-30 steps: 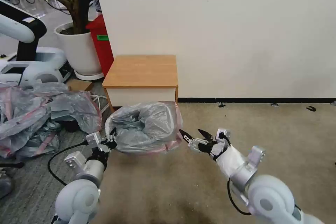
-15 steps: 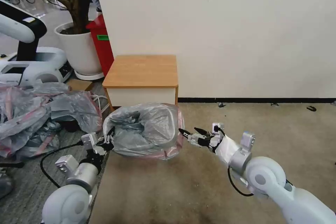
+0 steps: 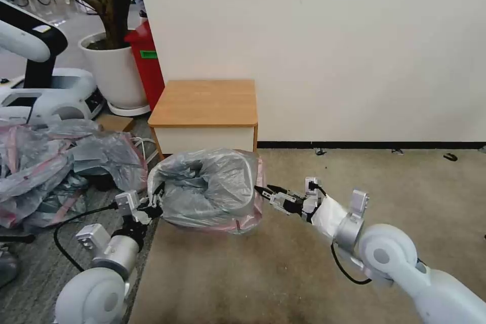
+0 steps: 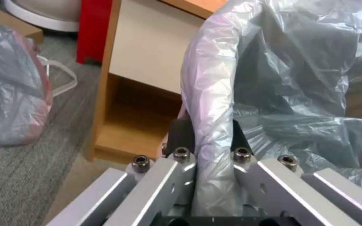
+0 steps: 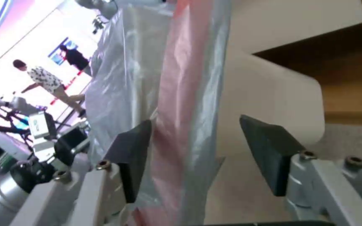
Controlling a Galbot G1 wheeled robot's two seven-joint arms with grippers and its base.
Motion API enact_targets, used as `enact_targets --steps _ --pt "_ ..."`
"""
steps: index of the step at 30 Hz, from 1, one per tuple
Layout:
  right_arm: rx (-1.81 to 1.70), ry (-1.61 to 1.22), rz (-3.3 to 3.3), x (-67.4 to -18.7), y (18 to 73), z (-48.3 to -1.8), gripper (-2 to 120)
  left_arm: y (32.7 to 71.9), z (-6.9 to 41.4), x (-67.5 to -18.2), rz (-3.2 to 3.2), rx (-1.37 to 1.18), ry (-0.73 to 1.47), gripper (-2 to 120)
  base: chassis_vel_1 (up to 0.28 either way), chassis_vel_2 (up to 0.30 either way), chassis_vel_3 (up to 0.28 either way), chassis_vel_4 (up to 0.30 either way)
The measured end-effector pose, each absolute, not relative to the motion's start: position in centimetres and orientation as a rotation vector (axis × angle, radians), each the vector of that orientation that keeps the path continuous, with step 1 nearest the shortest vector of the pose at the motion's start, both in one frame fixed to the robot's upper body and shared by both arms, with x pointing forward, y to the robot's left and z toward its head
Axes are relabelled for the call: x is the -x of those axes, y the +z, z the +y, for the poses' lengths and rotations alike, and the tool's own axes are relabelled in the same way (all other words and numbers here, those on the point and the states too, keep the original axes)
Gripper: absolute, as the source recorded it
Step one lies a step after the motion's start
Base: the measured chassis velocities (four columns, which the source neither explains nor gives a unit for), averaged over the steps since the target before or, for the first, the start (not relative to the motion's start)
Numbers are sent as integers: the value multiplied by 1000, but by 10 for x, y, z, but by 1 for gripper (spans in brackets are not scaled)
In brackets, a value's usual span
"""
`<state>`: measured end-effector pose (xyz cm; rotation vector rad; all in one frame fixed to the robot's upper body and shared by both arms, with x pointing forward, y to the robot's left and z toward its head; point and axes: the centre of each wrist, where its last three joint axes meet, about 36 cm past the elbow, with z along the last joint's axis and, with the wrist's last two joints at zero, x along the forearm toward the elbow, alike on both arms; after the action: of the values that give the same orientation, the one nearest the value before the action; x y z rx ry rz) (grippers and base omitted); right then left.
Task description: Pick up the garbage bag from the table and place it over the trash can.
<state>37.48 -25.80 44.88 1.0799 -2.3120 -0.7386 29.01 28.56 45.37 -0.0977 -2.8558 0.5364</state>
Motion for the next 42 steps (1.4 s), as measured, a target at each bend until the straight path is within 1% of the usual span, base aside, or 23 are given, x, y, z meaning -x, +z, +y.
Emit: enact_targets --steps 2,6,17,22,23,26,27,29,30,31,32,33,39,42 --pt "-1082 -737 -2301 -377 447 -261 52 455 285 -289 -2856 102 535 3 0 0 0 0" --pt "-1083 -731 -2292 -380 444 -265 47 457 285 -286 -2858 106 531 3 0 0 0 0" --pt "-1113 -755 -2280 -384 441 -268 43 461 288 -281 -2870 128 520 3 0 0 0 0" --pt "-1138 -772 -2286 -382 441 -268 33 462 289 -281 -2873 128 513 3 0 0 0 0" --pt "-1138 -772 -2286 -382 441 -268 33 462 289 -281 -2873 128 513 3 0 0 0 0" --pt "-1155 -779 -2298 -382 440 -269 21 462 289 -281 -2873 128 513 3 0 0 0 0" --pt "-1168 -784 -2296 -381 440 -269 15 462 289 -281 -2873 128 513 3 0 0 0 0" --pt "-1180 -788 -2293 -381 439 -270 13 462 289 -281 -2873 129 513 3 0 0 0 0" --pt "-1196 -795 -2287 -381 438 -270 6 462 288 -281 -2873 130 513 3 0 0 0 0" --pt "-1196 -795 -2287 -381 438 -270 6 462 288 -281 -2873 130 513 3 0 0 0 0" --pt "-1205 -798 -2285 -381 437 -270 2 462 288 -280 -2873 131 513 3 0 0 0 0" --pt "-1209 -803 -2290 -381 436 -270 0 462 288 -280 -2873 131 515 3 0 0 0 0" --pt "-1209 -780 -2306 -381 434 -268 0 462 286 -279 -2870 136 521 3 0 0 0 0" --pt "-1158 -715 -2339 -382 433 -268 0 463 284 -278 -2870 142 529 3 0 0 0 0"
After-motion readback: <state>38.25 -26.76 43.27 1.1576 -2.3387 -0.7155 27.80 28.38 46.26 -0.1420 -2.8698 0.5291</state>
